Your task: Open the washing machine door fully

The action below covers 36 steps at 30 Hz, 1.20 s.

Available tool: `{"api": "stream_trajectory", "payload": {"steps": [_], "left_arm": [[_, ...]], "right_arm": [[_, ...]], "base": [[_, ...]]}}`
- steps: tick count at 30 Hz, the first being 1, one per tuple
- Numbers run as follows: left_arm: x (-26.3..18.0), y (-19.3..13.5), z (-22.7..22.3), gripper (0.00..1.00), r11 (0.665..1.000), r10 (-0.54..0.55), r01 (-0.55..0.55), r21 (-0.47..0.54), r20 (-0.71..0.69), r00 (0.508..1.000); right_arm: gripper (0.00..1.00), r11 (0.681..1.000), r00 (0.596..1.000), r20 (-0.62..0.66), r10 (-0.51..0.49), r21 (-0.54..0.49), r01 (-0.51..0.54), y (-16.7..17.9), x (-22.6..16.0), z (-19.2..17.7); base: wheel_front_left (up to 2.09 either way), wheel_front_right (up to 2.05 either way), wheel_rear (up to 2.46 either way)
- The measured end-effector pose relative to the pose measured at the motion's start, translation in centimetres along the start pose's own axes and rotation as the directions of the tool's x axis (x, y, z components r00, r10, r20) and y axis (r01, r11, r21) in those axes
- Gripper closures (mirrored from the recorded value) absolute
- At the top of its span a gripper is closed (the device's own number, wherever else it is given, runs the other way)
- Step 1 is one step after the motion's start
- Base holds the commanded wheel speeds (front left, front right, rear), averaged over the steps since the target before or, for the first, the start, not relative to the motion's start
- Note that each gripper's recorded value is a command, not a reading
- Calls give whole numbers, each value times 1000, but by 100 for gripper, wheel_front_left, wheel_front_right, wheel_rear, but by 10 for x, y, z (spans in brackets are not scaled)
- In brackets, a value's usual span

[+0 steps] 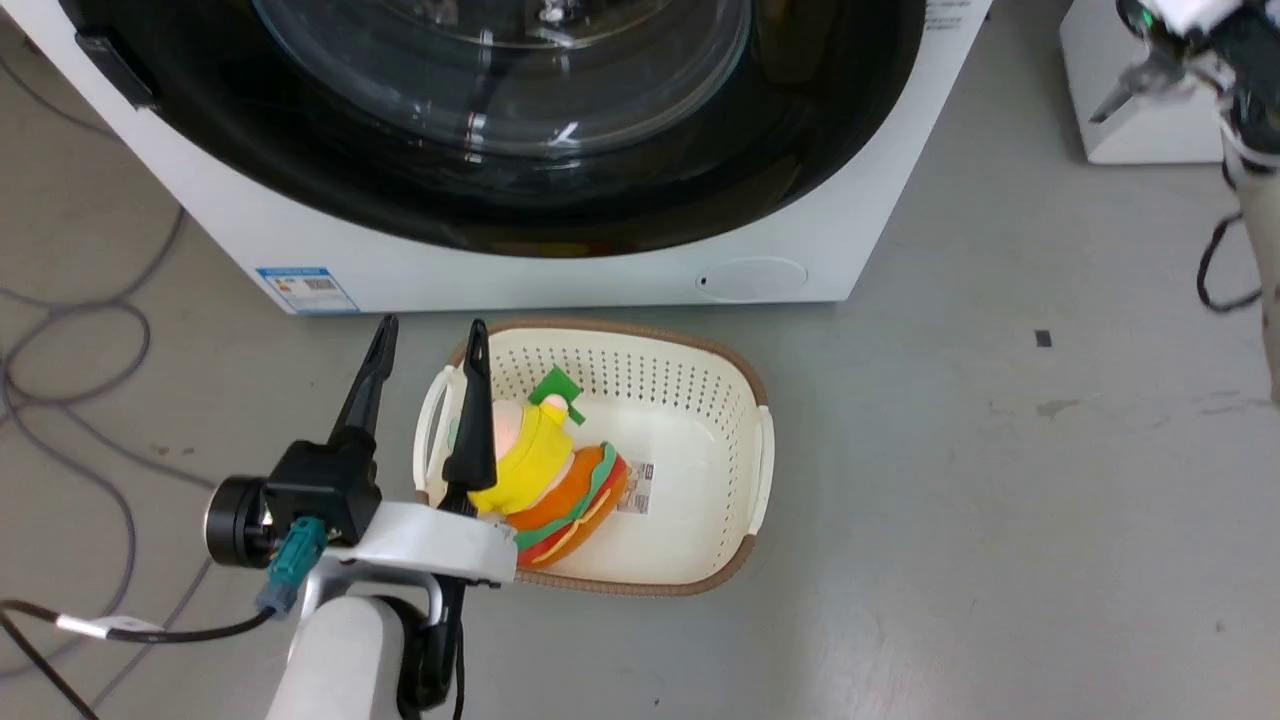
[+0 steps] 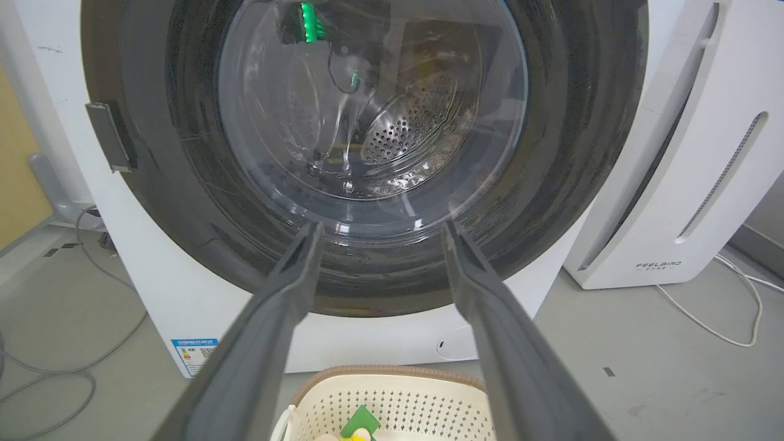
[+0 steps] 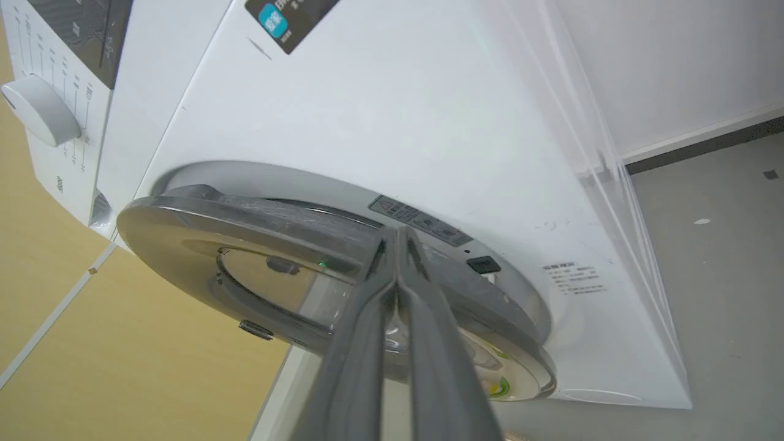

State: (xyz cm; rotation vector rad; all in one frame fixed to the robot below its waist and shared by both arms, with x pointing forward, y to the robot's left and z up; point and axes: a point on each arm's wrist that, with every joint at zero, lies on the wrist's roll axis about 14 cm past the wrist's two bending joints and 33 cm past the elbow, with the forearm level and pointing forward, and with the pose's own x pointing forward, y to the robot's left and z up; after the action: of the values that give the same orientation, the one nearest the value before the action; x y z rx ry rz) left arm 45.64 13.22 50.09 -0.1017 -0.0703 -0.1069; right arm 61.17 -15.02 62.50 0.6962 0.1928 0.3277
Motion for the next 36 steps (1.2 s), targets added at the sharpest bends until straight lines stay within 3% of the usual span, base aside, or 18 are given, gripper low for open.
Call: {"api": "stream_trajectory", "payload": {"steps": [6, 20, 36], "left_arm": [[6, 3, -5, 0, 1000, 11, -11, -15, 2, 1000], [21, 9, -24, 0, 999, 31, -31, -43, -7, 1000], [19, 11, -21, 0, 998, 39, -39, -39, -2, 999]], "right_arm": [[100, 1000, 995, -93, 24, -15, -26, 15, 24, -9], [100, 998, 944, -330, 16, -48, -34, 24, 68, -42], [100, 996, 889, -456, 37, -54, -69, 31, 57, -58]], "base": [[0, 0, 0], [0, 0, 0], [0, 0, 0]]}}
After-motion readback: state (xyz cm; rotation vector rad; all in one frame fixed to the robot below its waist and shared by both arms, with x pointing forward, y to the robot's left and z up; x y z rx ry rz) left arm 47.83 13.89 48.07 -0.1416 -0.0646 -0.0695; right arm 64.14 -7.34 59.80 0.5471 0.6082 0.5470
